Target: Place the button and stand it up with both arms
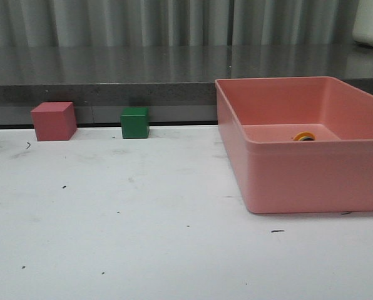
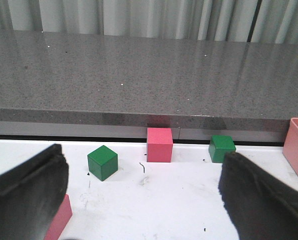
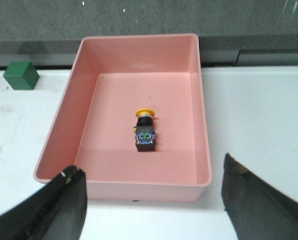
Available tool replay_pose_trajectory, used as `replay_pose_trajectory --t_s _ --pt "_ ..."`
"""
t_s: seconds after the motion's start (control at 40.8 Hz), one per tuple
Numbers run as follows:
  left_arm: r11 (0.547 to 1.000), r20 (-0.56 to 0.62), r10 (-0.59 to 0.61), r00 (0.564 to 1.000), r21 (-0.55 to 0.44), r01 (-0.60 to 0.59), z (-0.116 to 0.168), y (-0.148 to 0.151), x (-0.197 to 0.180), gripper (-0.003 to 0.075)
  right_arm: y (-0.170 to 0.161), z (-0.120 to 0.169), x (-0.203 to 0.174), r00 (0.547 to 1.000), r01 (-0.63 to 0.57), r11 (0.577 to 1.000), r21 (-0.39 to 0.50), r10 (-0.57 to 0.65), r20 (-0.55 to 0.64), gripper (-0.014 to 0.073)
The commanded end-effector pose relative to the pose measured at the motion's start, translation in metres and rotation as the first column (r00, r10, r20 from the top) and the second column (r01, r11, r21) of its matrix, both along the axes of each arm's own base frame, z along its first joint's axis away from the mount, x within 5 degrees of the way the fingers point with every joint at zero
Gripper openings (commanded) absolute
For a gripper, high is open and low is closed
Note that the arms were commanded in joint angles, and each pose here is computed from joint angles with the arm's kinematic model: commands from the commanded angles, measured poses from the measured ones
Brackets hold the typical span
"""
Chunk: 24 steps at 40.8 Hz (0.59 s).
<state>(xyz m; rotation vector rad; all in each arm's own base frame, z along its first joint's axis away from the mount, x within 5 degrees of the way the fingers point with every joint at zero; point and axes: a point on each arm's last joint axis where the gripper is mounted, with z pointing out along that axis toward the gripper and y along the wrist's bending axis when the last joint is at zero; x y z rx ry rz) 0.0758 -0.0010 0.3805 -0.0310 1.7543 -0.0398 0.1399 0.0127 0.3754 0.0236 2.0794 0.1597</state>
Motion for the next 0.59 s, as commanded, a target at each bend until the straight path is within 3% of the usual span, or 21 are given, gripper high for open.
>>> replay_pose_trajectory --t_s 0.0,0.221,0.564 --pt "1.000 0.107 -0.005 0.994 -0.003 0.005 0.017 0.000 0.001 0.0598 0.006 0.016 0.023 0.999 -0.033 0.999 -0.003 0.033 -0.016 0.0575" --pt "1.000 0.107 -0.005 0.994 -0.003 0.005 0.017 0.000 0.001 0.0598 0.027 0.007 0.078 0.978 -0.150 0.987 -0.058 0.139 -0.156 0.0575" --pt "1.000 0.107 -0.005 0.994 -0.003 0.005 0.017 0.000 0.001 0.0598 0.040 -0.005 0.150 0.976 -0.144 0.989 -0.040 0.135 -0.168 0.0575"
